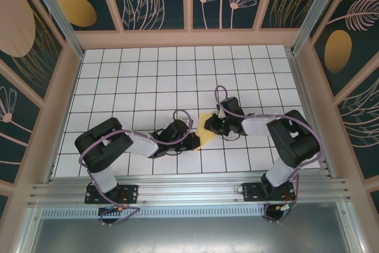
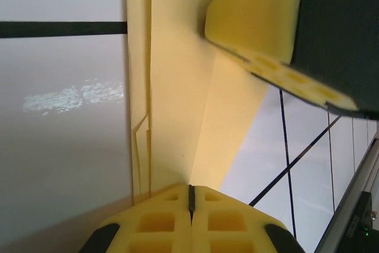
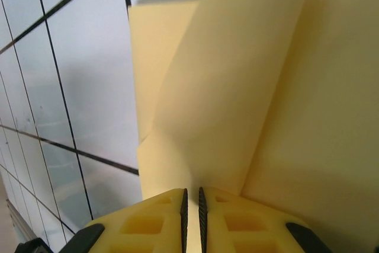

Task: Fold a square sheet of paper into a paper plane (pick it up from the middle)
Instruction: Fourth fold the wing at the center of the table.

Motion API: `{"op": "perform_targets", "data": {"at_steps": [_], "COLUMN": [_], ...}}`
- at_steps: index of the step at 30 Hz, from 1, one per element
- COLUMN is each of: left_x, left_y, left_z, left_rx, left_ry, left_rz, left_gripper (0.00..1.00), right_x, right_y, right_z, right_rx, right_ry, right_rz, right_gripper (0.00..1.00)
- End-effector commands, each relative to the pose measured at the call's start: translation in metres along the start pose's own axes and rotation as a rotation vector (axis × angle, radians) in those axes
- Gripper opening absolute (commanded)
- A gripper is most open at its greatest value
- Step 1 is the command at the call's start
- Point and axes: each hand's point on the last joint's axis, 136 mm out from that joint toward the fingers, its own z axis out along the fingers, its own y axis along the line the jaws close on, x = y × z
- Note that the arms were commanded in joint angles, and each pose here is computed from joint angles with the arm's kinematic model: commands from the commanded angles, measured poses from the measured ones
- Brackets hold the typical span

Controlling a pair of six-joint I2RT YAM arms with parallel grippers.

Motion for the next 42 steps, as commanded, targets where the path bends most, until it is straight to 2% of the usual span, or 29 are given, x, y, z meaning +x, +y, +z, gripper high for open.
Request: {"op": "perform_targets", "data": {"at_steps": [1,28,35,42], "left_x": [0.045,0.052,0.051,0.048], "left_y": [0.085,0.095,0.094,0.089], "left_z": [0.0,-0.005,-0.005,-0.005], "left_rx": [-0.289,-0.309,-0.306,-0.295], "left_ry": [0.138,0.15,0.145,0.136], "left_rz": [-0.029,-0.031,-0.035,-0.031], "left_gripper": [0.0,0.0,0.0,0.0], "right_x": [-0.019,-0.083,-0.098,-0.093], "right_y": [-0.01,-0.035,-0.03,-0.01], "right_z": [-0.001,-0.007,-0.018,-0.042], "right_rx": [0.033,0.061,0.06,0.017], "right_ry": [-0.027,-0.076,-0.095,-0.138], "right_rz": [-0.001,0.062,0.045,0.011], "right_gripper": [0.17,0.18,0.18,0.2]}}
